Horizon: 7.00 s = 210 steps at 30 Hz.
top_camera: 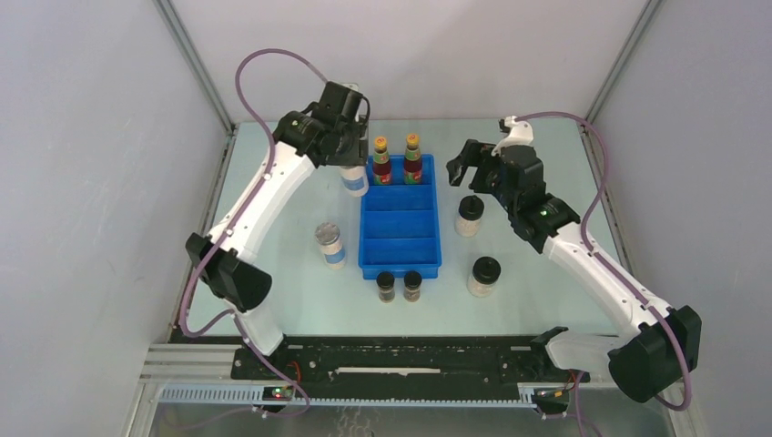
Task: Organize the condiment bottles
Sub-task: Place the bottle in the storage box, then pick up the bottle from the center of the board.
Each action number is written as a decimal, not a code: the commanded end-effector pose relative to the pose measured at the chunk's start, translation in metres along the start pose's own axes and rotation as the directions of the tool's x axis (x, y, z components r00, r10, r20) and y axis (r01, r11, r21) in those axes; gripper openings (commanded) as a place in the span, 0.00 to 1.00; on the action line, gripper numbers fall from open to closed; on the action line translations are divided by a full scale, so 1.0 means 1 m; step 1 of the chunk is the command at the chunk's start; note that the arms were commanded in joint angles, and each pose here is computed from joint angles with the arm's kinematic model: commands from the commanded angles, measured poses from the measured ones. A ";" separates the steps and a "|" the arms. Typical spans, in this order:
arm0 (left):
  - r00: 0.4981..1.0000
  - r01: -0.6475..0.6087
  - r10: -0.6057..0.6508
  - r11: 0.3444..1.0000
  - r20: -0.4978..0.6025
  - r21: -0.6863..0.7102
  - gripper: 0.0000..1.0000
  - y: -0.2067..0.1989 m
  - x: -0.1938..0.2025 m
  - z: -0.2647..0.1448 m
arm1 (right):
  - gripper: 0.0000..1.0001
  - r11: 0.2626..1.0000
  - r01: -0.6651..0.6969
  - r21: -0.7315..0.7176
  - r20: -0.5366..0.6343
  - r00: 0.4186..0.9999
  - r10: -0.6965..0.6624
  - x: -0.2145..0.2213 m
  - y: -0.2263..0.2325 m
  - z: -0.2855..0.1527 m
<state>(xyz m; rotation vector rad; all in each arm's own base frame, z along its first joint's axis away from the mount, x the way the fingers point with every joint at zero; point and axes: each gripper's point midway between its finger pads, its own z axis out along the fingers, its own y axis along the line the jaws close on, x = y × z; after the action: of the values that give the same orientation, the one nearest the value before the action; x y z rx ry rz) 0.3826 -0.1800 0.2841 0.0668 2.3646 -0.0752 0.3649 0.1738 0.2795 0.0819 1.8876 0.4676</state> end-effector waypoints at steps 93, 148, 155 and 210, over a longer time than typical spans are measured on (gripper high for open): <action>0.992 -0.051 0.055 0.998 -0.112 0.038 0.00 -0.055 0.034 0.104 | 1.00 0.996 -0.070 0.059 0.007 0.998 0.070 0.002 -0.032 0.012; 0.986 0.006 0.004 0.998 -0.169 0.060 0.48 -0.053 0.073 0.111 | 1.00 0.996 -0.073 0.048 -0.001 0.997 0.073 0.009 -0.028 0.006; 0.986 0.001 0.008 0.999 -0.165 0.053 0.70 -0.052 0.075 0.108 | 1.00 0.996 -0.072 0.044 0.001 0.997 0.072 0.009 -0.026 0.004; 0.681 0.336 -0.379 0.922 0.626 0.193 0.83 0.086 0.049 -0.139 | 1.00 0.805 0.383 -0.453 -0.190 0.841 -0.507 0.118 0.180 0.007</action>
<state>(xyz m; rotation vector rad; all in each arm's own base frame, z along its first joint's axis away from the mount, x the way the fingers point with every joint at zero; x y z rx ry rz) 0.2605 -0.0929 0.3388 -0.2634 1.7160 -0.2801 0.3085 0.3477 0.2263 -0.6178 2.0353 0.5382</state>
